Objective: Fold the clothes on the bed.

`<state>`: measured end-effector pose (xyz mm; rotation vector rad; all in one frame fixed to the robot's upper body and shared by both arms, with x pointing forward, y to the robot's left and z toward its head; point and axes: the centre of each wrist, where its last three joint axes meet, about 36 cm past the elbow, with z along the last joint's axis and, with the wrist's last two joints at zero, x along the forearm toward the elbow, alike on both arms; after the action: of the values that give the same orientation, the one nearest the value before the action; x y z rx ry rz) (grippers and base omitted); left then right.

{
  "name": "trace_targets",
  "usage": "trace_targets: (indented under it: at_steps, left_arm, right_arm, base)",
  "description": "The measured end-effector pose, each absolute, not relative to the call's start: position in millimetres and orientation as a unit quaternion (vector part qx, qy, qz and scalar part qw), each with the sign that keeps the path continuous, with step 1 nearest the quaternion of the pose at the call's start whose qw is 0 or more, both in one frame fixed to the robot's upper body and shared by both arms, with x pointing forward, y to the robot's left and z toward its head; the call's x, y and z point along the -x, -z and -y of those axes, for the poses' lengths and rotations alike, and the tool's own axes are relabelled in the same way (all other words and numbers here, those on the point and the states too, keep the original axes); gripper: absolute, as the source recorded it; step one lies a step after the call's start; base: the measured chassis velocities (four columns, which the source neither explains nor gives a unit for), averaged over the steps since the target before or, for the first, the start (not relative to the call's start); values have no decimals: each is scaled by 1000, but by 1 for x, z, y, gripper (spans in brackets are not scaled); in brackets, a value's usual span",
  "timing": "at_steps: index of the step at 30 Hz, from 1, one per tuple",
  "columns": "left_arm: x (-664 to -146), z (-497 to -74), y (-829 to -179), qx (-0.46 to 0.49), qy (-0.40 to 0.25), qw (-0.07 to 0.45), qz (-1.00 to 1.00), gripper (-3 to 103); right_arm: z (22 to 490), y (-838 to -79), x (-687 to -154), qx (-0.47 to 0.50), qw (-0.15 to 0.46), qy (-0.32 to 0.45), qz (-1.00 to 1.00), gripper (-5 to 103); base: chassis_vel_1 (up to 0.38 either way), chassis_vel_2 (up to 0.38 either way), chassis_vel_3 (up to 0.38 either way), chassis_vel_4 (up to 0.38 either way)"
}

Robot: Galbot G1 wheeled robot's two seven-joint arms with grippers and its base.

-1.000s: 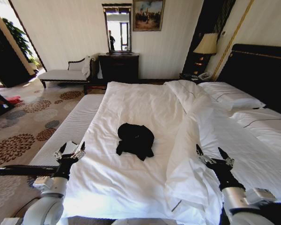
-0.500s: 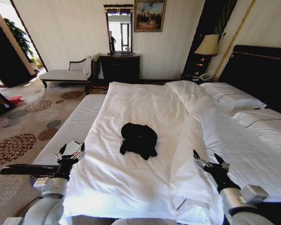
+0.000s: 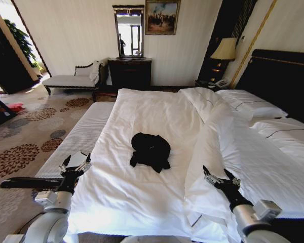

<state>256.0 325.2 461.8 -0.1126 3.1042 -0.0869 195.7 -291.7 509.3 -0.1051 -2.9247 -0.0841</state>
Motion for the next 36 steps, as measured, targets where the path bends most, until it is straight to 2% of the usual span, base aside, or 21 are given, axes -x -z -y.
trace_targets:
  at_steps: [7,25,26,28,30,32,33,36]
  left_arm:
    - [-256,-322,-463,33,28,17,-999,100]
    - [-255,-321,-460,33,29,14,-999,100]
    - [-255,-321,-460,33,29,14,-999,100]
    - [-255,-321,-460,34,29,14,-999,100]
    - [-255,-321,-460,34,29,14,-999,100]
    - [-254,-321,-460,34,30,14,-999,100]
    - [-254,-321,-460,34,30,14,-999,100]
    - [-254,-321,-460,35,30,14,-999,100]
  right_arm:
    - [290,-509,-196,32,105,6,994,100]
    - [293,-483,-195,42,158,-33,986,100]
    - [294,-481,-196,42,160,-34,986,103]
    - [295,-479,-196,43,164,-35,985,95]
    - [295,-477,-196,44,166,-35,985,95]
    - [296,-476,-196,45,167,-35,984,84]
    - [296,-476,-196,45,167,-35,984,84]
    - [295,-476,-195,47,167,-32,984,67]
  base:
    - [0,0,0,0]
    - [0,0,0,0]
    - [0,0,0,0]
    - [0,0,0,0]
    - [0,0,0,0]
    - [0,0,0,0]
    - [0,0,0,0]
    - [0,0,0,0]
